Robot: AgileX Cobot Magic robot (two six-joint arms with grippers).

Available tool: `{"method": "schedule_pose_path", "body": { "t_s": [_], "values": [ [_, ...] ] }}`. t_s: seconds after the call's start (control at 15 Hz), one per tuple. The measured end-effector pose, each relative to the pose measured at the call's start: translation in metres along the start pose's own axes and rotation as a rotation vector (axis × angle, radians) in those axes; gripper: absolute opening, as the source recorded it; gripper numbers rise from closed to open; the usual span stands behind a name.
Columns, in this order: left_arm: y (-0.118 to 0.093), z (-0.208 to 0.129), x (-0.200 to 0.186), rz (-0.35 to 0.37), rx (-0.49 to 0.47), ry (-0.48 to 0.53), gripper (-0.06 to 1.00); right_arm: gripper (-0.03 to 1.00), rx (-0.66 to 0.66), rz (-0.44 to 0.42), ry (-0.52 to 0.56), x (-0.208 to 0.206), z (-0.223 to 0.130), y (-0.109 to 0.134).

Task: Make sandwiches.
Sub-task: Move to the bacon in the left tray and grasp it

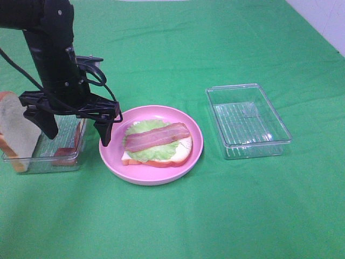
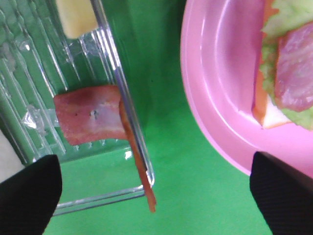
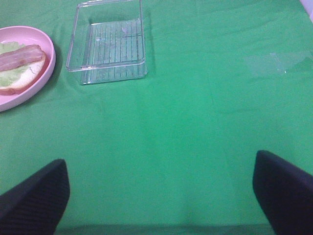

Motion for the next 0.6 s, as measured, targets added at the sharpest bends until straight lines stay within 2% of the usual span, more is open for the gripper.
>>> {"method": "schedule_pose_path", "body": {
  "t_s": [0.2, 0.27, 0.53, 0.6],
  "values": [
    [-0.0011, 0.0022, 0.0056, -0.003, -0.001, -0.005, 0.97, 0.97, 0.0, 0.0, 0.0, 0.0, 0.0, 0.0],
    [-0.0019, 0.0037, 0.0051, -0.008, -0.001, -0.015, 0.93, 0.97, 0.0, 0.0, 0.0, 0.0, 0.0, 0.0],
    [-0.0011, 0.0022, 0.0063, -0.002, -0.001, -0.001, 0.67, 0.97, 0.0, 0.0, 0.0, 0.0, 0.0, 0.0],
    [-0.001, 0.002, 0.0063, -0.001, -0.001, 0.0, 0.66, 0.97, 0.0, 0.0, 0.0, 0.0, 0.0, 0.0]
  ]
}}
Point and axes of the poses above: a point on each arm's last joint axis where the gripper is mounted, x pointing out along that axis toward the gripper, y along the wrist's bending axis when the last joint is at zero, z = x × y, the point moved 4 cm from there along x, pointing out along that axis toward the gripper, and after that the axes turned 12 degrees about -x, right-handed, at the moved point
